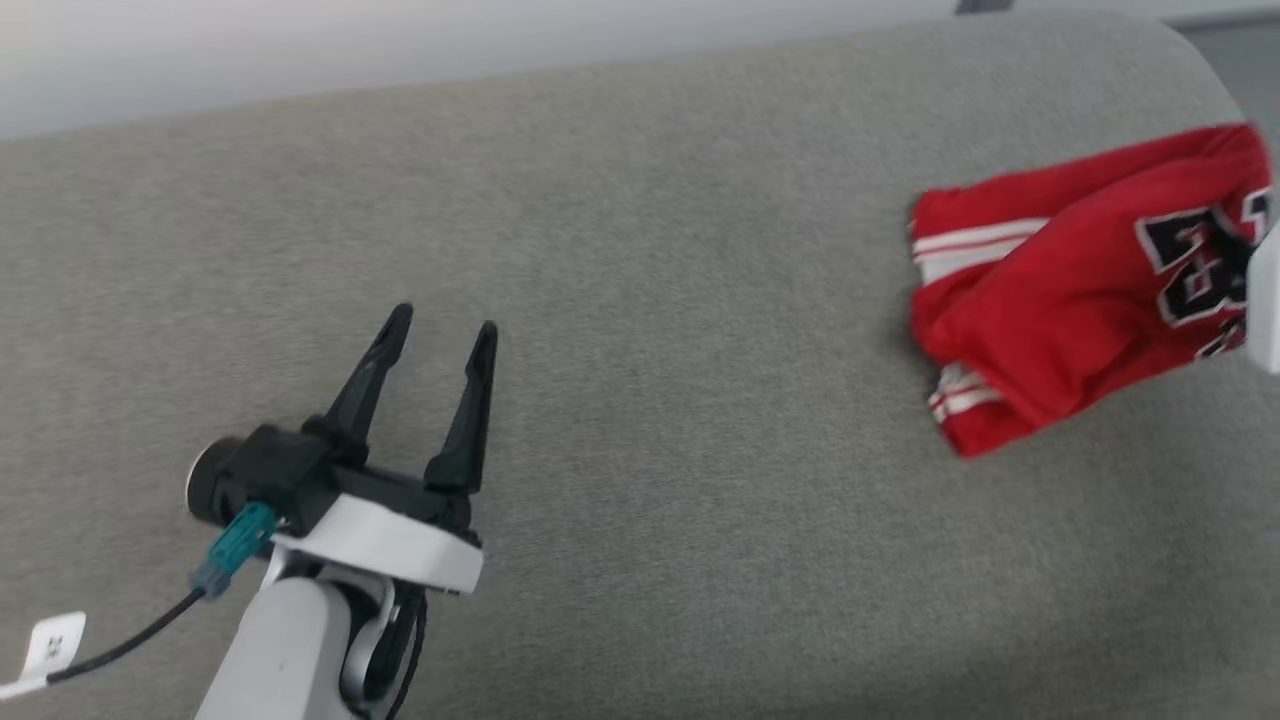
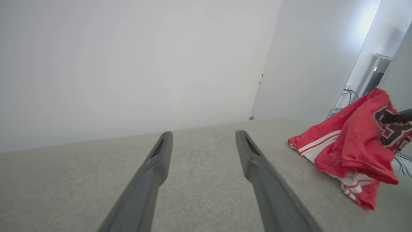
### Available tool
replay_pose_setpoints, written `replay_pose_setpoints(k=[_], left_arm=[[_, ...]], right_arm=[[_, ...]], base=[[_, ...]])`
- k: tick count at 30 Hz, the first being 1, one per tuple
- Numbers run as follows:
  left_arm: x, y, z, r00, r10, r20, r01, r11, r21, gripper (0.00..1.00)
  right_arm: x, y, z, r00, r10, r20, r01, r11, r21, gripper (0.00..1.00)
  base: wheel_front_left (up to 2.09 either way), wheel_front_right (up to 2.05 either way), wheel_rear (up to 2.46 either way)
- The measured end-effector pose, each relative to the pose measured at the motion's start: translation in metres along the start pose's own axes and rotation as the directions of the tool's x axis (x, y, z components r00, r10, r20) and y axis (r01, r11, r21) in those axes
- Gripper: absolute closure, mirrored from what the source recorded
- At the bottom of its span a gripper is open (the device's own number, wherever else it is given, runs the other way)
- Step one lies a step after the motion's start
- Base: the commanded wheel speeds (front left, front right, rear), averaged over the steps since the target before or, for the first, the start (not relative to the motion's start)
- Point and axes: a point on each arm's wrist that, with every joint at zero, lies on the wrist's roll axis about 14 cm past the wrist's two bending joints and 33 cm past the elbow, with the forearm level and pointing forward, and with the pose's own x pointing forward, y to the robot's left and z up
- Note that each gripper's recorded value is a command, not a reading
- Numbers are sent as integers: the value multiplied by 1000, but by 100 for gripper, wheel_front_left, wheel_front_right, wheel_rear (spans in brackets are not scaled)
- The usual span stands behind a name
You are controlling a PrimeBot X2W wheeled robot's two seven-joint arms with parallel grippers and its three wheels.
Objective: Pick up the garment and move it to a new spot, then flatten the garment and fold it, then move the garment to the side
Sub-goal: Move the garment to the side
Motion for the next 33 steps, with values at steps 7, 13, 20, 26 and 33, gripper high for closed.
replay_pose_setpoints(k=[7,13,20,26,33], left_arm=[[35,-29,-17,993,-119,-14,119,993,-25,0],[57,-53,-34,975,-221,-29,220,975,-41,0],[69,-60,-45,964,-263,-40,261,964,-49,0],[70,-60,-52,959,-278,-56,275,960,-44,0],[70,-44,-50,969,-241,-56,239,970,-36,0]], right_arm=[[-1,-58,-9,987,-160,-3,160,987,-33,100],[0,-103,-8,955,-295,28,296,951,-94,100],[20,-116,-17,937,-347,37,349,932,-101,100],[44,-103,-36,942,-335,1,334,940,-74,100],[61,-93,-35,947,-322,18,322,946,-27,0]], base=[[0,0,0],[0,0,0],[0,0,0],[0,0,0],[0,0,0]])
